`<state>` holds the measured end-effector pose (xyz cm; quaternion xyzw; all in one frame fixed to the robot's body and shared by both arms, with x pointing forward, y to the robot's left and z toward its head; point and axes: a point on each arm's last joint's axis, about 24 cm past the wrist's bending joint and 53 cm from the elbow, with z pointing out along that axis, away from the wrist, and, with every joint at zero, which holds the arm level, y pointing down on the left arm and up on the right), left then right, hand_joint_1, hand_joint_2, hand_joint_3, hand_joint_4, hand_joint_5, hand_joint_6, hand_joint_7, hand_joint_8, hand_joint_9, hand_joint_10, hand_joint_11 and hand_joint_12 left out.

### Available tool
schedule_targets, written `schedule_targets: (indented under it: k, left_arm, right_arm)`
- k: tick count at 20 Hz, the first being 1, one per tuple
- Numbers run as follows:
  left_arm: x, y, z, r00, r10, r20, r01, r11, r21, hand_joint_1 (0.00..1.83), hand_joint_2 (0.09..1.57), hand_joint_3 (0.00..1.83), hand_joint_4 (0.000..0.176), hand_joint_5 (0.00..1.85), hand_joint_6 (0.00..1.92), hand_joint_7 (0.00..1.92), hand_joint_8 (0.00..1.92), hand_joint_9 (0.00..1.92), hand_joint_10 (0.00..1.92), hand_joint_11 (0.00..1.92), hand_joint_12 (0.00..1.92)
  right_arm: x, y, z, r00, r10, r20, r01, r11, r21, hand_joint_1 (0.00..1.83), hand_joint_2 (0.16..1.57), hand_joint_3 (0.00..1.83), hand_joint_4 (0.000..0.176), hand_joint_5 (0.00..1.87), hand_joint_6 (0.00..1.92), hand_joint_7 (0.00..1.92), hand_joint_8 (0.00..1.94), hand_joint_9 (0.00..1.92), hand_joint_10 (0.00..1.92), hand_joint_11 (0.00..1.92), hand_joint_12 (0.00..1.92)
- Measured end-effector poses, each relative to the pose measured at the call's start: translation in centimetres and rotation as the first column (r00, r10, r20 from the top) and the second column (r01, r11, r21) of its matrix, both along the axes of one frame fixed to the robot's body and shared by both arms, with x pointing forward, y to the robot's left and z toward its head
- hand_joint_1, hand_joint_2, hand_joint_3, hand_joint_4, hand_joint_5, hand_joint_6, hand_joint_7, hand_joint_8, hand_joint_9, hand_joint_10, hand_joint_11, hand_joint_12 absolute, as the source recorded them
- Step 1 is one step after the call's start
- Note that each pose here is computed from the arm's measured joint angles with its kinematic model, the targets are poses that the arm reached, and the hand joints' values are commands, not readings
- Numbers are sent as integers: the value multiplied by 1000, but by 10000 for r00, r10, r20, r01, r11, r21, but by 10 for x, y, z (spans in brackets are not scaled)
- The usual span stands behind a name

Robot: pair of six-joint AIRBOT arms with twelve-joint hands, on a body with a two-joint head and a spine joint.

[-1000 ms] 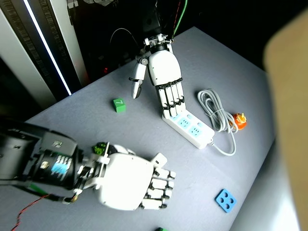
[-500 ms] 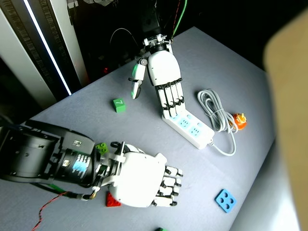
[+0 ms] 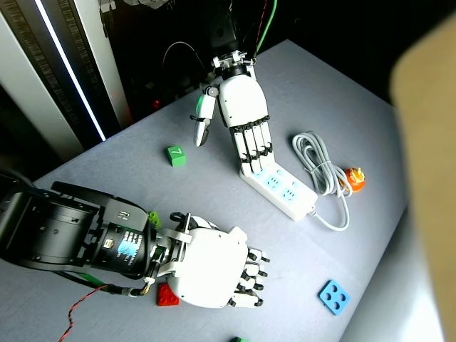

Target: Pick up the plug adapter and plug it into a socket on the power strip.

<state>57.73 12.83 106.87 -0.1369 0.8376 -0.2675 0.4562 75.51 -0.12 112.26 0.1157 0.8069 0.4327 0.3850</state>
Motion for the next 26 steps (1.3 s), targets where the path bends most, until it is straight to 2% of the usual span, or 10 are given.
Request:
schedule_targets:
  k: [13, 15, 17, 18, 19, 20, 21, 26]
  left_arm:
    - [0, 0, 0, 10000, -13, 0, 13, 10000, 0, 0, 1211, 4, 0, 18, 4, 51, 7, 41, 10, 16, 8]
    - [1, 0, 1, 10000, -5, 5, 5, 10000, -9, 0, 1209, 3, 0, 22, 8, 54, 7, 39, 8, 17, 10]
    - [1, 0, 1, 10000, -5, 5, 5, 10000, -9, 0, 1207, 1, 0, 26, 8, 56, 6, 35, 5, 15, 10]
    - [1, 0, 1, 10000, -8, 2, 8, 10000, -9, 0, 1206, 1, 0, 29, 9, 60, 7, 39, 6, 21, 14]
    - [1, 0, 1, 10000, -8, 2, 8, 10000, -9, 0, 1208, 2, 0, 29, 8, 61, 7, 42, 7, 19, 14]
    - [1, -1, 1, 10000, 15, -10, -15, 10000, -57, 0, 1209, 2, 0, 26, 6, 65, 8, 48, 9, 25, 17]
    - [1, -1, 1, 10000, 11, -6, -11, 10000, -53, 0, 1221, 7, 0, 22, 4, 55, 3, 39, 5, 14, 13]
    - [1, -1, 2, 10000, 2, -6, -2, 10000, -68, 0, 1223, 5, 0, 8, 1, 46, 1, 34, 2, 2, 2]
  right_arm:
    - [3, 2, 2, 9999, -56, 105, 56, 10000, 80, 1105, 1057, 0, 0, 539, 7, 541, 7, 490, 25, 0, 1128]
    - [3, 2, 2, 9999, -58, 102, 57, 9999, 82, 1153, 1087, 3, 0, 726, 41, 767, 34, 682, 77, 51, 1339]
    - [3, 2, 2, 9999, -66, 81, 65, 9999, 103, 1190, 1100, 2, 0, 845, 44, 924, 36, 835, 112, 219, 1364]
    - [3, 2, 2, 9999, -70, 74, 69, 9999, 111, 1211, 1157, 0, 0, 821, 976, 1026, 713, 937, 99, 369, 1290]
    - [3, 2, 2, 9999, -69, 73, 68, 9999, 112, 1199, 1172, 0, 0, 784, 1216, 976, 971, 981, 105, 382, 1352]
    - [4, 2, 3, 9999, -83, 103, 82, 9999, 137, 1327, 1162, 0, 0, 791, 1215, 968, 972, 829, 1100, 413, 1410]
    - [4, 2, 3, 9999, -76, 123, 75, 9999, 119, 1353, 1155, 0, 0, 823, 1184, 961, 983, 803, 1289, 438, 1428]
    - [5, 0, 3, 9999, -137, 42, 137, 9998, 146, 1371, 1120, 0, 0, 919, 1043, 1010, 950, 864, 1231, 539, 1363]
